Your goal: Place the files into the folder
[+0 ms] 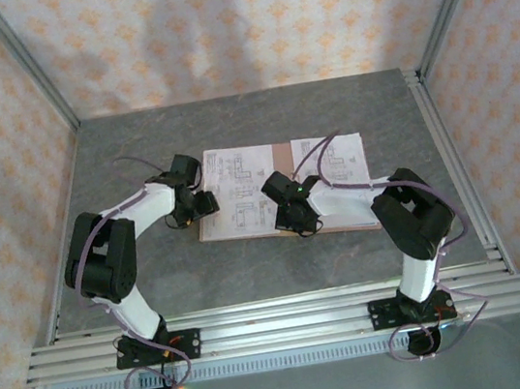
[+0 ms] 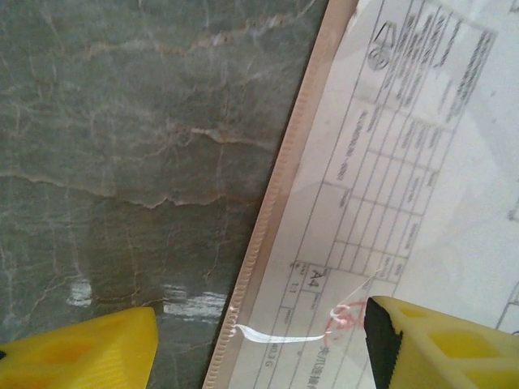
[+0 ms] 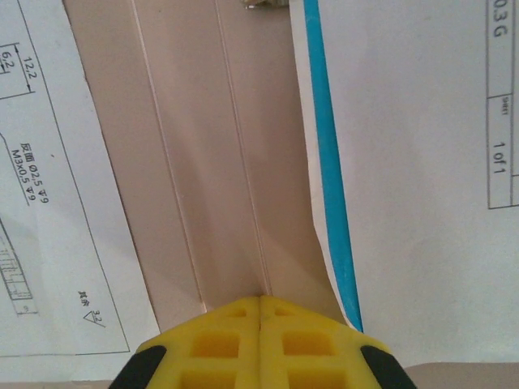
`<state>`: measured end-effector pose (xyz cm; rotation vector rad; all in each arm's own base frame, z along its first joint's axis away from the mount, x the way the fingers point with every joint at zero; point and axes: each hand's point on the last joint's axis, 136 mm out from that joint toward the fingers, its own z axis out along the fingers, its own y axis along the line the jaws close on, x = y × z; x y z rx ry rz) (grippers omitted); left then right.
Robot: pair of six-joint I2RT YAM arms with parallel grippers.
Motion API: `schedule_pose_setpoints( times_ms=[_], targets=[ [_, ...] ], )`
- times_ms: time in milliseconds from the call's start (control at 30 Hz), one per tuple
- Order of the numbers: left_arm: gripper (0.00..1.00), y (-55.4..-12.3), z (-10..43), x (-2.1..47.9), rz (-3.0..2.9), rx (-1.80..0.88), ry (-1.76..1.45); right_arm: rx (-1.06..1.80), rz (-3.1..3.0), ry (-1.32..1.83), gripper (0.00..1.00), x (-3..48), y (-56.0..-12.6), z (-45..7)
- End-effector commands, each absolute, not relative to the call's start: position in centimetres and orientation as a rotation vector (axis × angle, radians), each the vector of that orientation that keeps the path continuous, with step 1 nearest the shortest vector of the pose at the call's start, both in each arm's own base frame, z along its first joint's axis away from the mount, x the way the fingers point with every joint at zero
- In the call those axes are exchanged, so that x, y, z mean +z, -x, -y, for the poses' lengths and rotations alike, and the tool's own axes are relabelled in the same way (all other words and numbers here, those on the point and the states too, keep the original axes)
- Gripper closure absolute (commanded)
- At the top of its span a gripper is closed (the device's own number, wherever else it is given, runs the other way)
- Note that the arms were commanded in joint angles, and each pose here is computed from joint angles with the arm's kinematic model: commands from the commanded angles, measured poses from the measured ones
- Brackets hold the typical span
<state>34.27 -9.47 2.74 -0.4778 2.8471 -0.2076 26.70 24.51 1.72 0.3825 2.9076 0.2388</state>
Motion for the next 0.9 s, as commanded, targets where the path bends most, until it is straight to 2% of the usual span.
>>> schedule_pose_setpoints(
  times_ms=[0, 467, 867],
  targets=[
    [0.31, -32.9, 10.0, 2.5, -2.868, -0.235, 0.458, 0.025, -3.011, -0.412, 1.0, -2.1, -24.5, -21.5],
    [0.31, -30.3, 11.9, 1.3, -2.913, -0.16, 0.439, 0.033, -3.007, -0.423, 1.0, -2.1, -24.5, -21.4],
    [0.31, -31.6, 14.6, 4.7, -2.798, -0.4, 0.384, 0.038, -3.015, -0.424, 1.0, -2.2, -24.4, -21.4]
  ],
)
